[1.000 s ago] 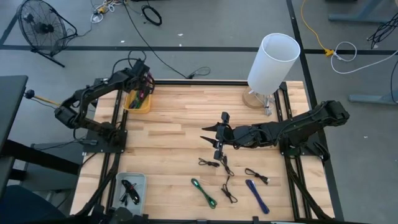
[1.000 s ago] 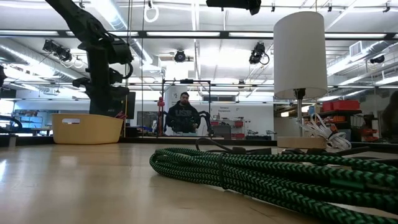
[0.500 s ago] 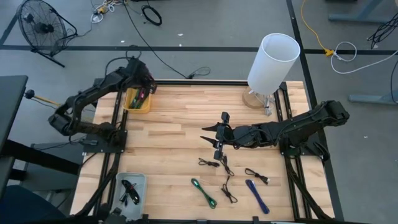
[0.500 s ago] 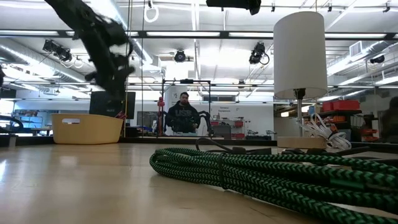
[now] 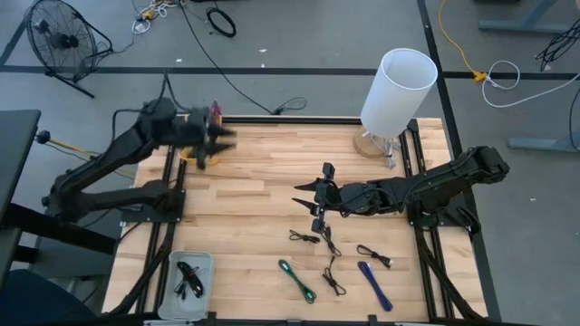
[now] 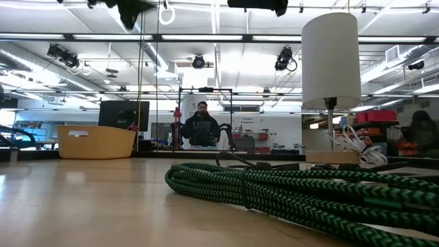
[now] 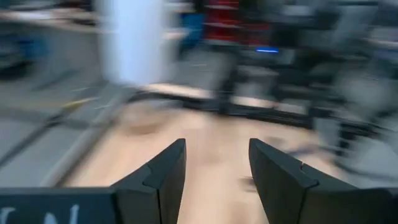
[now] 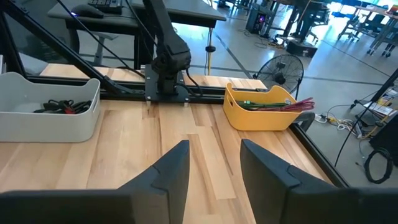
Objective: Pick & Place USB Port
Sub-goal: Put the black charger cable into the gray bin
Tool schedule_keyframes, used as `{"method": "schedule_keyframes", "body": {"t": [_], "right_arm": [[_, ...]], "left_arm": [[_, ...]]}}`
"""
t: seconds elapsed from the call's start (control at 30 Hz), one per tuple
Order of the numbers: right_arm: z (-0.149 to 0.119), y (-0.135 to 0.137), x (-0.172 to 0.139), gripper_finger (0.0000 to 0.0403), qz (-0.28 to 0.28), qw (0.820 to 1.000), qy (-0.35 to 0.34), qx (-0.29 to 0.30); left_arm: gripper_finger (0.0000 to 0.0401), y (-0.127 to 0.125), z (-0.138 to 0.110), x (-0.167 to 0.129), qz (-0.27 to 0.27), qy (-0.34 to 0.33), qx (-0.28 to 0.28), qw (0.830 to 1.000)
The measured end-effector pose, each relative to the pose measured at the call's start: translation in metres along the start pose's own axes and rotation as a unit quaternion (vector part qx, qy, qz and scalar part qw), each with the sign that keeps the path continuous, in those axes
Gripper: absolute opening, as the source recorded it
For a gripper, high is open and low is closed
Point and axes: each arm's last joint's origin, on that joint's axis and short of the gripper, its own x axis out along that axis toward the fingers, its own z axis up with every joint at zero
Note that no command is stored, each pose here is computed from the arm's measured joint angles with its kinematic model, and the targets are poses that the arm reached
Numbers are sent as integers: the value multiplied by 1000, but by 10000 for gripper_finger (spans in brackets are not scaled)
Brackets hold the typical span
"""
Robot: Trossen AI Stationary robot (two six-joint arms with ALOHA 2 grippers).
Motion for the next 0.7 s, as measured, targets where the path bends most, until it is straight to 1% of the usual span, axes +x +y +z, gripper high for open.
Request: {"method": "schedule_keyframes", "body": {"t": [0.03,0.1,0.17,0.27,0.33,0.43,0.57,0.63,0.7], "right_arm": [[0,0,0,145,0,1000,0,0],[0,0,0,145,0,1000,0,-3],[0,0,0,145,0,1000,0,-7],[0,0,0,145,0,1000,0,-9],[0,0,0,145,0,1000,0,-9],[0,0,0,145,0,1000,-1,-9],[0,0,0,145,0,1000,-2,-8],[0,0,0,145,0,1000,-2,-8],[0,0,0,145,1,1000,-2,-8]], "left_arm": [[179,-9,0,1,-38,-1,6,999],[179,-24,0,4,-88,1,12,996],[179,-39,-1,11,-105,7,15,994],[179,-56,-6,27,-88,28,31,995],[179,-67,-12,38,-60,44,39,996],[179,-84,-18,60,-32,51,44,997],[179,-106,-32,92,-21,62,63,996],[179,-113,-37,101,-19,63,78,995],[179,-116,-40,108,-10,58,79,995]]}}
